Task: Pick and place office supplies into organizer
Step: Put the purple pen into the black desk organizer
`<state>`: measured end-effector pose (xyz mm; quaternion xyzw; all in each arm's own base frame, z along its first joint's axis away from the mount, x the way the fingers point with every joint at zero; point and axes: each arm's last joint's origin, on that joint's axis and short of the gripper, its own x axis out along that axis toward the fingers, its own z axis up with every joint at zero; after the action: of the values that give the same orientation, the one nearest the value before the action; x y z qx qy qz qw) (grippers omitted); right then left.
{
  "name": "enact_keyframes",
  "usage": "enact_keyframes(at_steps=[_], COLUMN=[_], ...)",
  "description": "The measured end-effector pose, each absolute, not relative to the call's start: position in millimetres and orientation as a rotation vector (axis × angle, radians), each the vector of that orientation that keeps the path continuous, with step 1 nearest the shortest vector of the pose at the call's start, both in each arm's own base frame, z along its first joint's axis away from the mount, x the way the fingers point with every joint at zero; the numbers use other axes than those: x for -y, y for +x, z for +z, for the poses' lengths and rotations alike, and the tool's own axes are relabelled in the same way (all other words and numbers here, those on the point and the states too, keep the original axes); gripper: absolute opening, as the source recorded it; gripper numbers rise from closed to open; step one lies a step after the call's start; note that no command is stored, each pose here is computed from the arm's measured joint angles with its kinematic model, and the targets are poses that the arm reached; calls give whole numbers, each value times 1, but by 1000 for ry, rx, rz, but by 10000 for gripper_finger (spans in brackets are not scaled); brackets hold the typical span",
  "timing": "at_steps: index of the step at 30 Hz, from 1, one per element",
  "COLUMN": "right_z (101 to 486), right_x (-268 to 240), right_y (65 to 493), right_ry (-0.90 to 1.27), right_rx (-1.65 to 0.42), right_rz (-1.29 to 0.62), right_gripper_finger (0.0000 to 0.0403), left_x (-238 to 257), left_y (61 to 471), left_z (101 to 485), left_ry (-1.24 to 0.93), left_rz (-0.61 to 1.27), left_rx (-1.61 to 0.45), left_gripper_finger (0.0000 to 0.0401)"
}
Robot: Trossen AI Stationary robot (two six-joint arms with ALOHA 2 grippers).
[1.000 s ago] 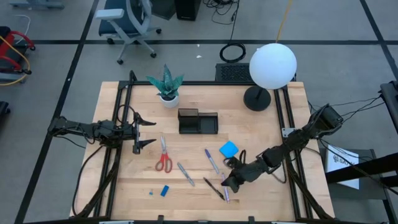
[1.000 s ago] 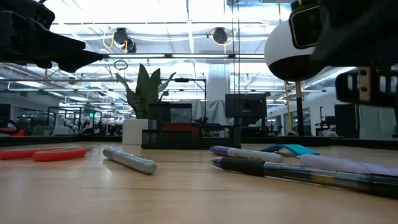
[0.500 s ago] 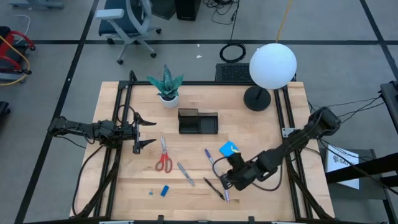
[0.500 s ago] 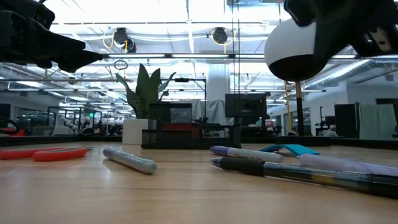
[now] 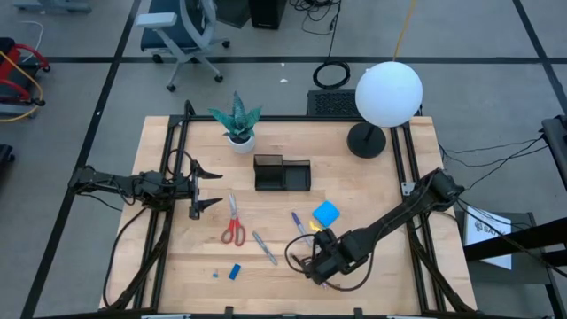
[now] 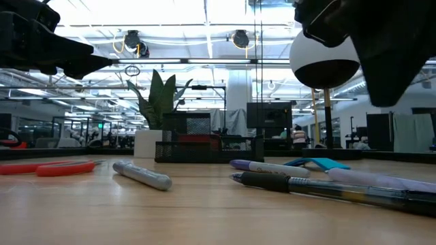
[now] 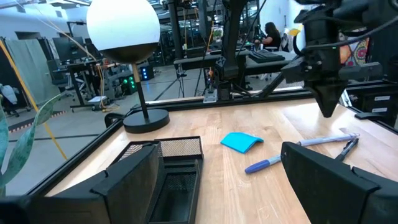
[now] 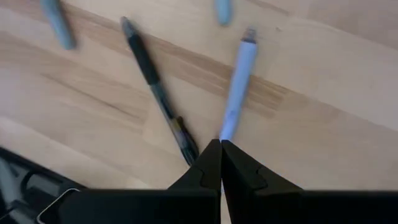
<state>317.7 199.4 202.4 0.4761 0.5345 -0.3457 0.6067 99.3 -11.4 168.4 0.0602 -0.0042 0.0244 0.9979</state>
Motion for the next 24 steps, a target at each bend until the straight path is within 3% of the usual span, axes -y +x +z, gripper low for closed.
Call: enact_keyframes(at_steps=[8,24], right_z=[190,192], right_x=[-197,-197], right_y=[320,324], right_ry=[1071,1089], right_rx=[-1360,-1341], right_rz=[-936,-887], right_gripper_finger=[0,0], left_x=[11,11], left_y=[99,99], left_z=[168,168], left_ry=[120,121], left_rz=[49,49], left_rx=[9,9], left_gripper_finger=[347,347])
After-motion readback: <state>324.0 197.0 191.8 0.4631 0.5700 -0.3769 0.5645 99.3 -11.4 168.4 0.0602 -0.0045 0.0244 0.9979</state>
